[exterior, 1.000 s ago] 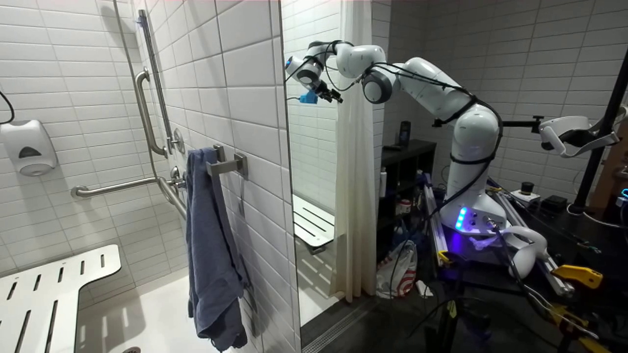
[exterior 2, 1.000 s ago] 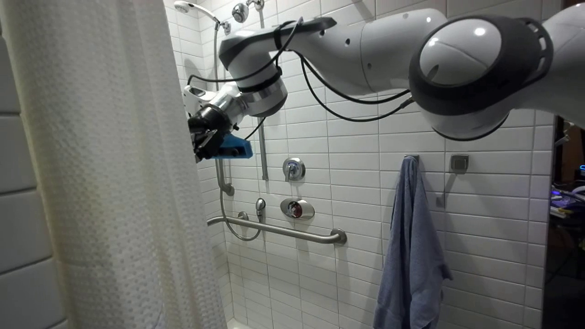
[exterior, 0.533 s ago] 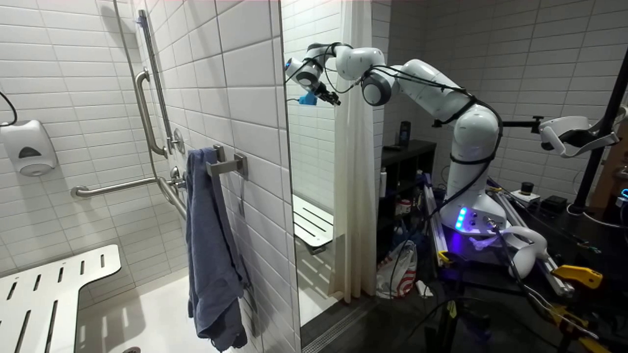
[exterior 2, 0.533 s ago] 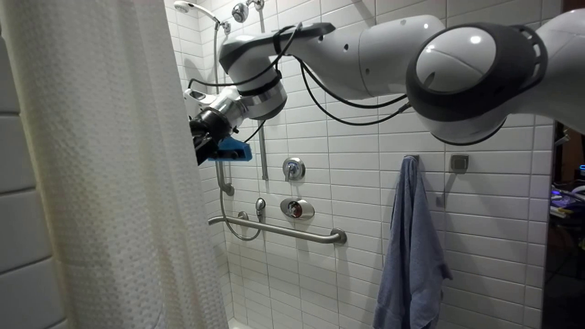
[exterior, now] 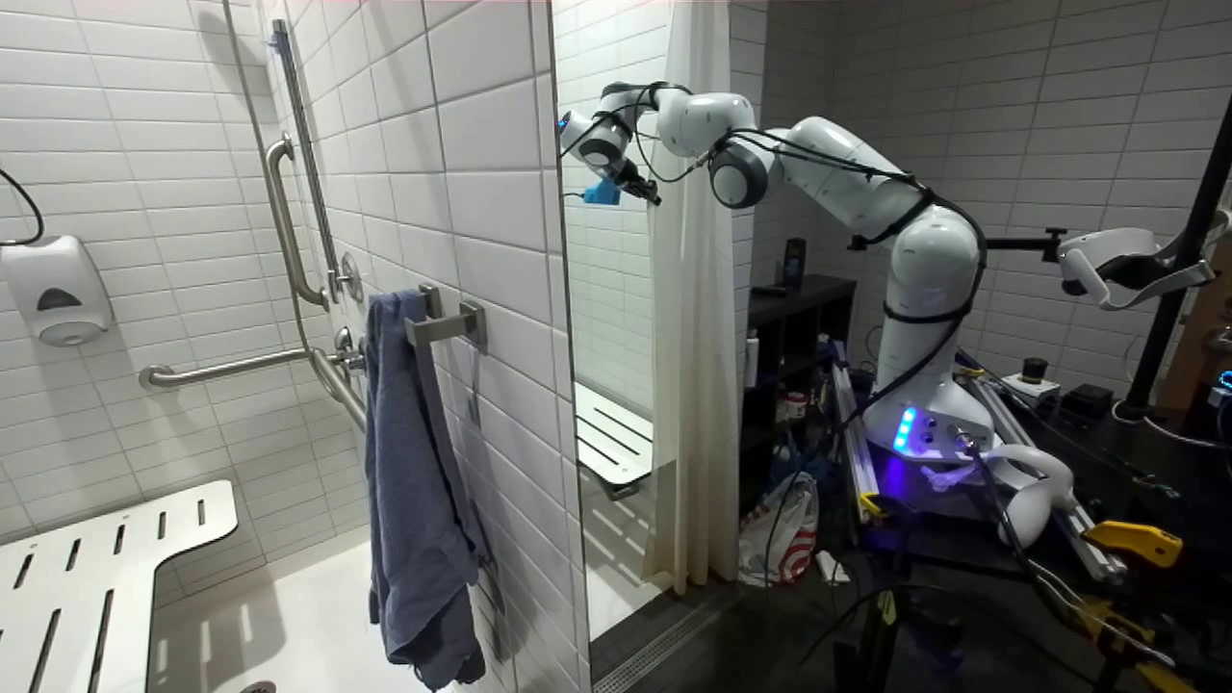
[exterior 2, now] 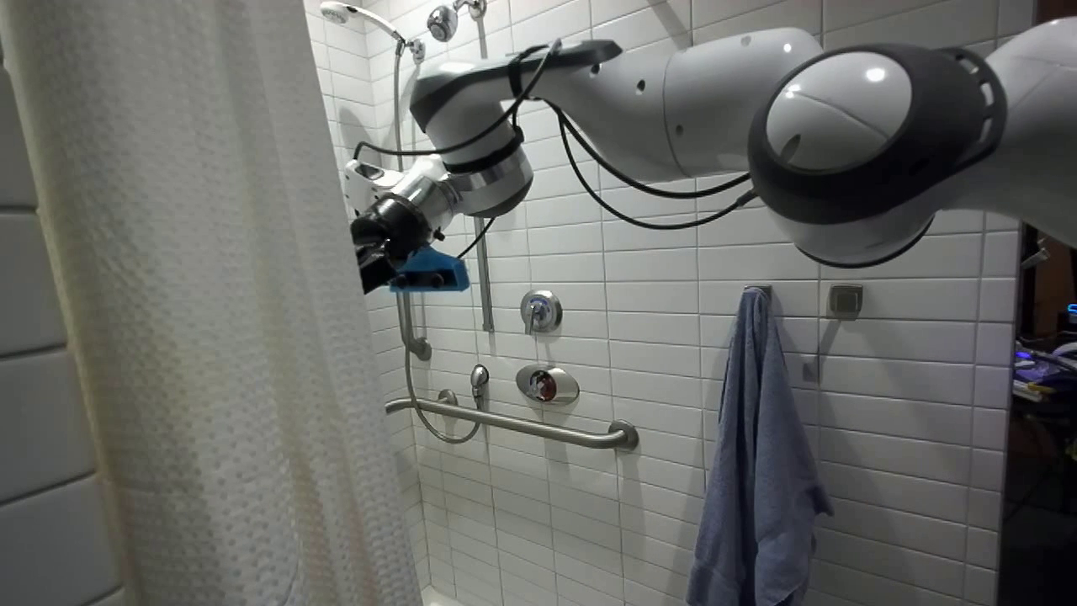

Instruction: Close the shower curtain

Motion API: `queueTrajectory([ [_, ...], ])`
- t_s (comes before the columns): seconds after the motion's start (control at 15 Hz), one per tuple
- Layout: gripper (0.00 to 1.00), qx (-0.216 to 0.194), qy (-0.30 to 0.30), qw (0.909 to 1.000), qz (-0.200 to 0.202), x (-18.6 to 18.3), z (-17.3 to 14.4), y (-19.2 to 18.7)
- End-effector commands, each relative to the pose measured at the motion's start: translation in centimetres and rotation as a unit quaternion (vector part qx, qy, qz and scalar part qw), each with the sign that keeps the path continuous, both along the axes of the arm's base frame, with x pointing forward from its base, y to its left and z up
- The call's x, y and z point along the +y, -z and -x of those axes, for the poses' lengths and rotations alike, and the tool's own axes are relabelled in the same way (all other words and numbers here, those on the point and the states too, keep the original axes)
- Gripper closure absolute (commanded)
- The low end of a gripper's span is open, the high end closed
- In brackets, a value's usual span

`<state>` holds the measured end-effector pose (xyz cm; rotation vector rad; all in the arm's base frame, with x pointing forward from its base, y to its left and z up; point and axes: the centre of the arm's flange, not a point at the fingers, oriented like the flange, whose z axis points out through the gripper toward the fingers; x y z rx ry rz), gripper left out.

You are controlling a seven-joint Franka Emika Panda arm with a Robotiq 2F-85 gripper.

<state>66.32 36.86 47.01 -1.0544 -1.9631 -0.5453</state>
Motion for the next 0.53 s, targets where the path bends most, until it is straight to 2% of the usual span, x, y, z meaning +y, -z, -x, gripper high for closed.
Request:
queueTrajectory([
  [0.0, 1.00, 0.004, 0.020, 0.9997, 0.011, -0.4, -0.7, -1.1],
  [0.47, 1.00, -0.003, 0.069, 0.9963, 0.051, -1.9, -1.1, -1.8],
])
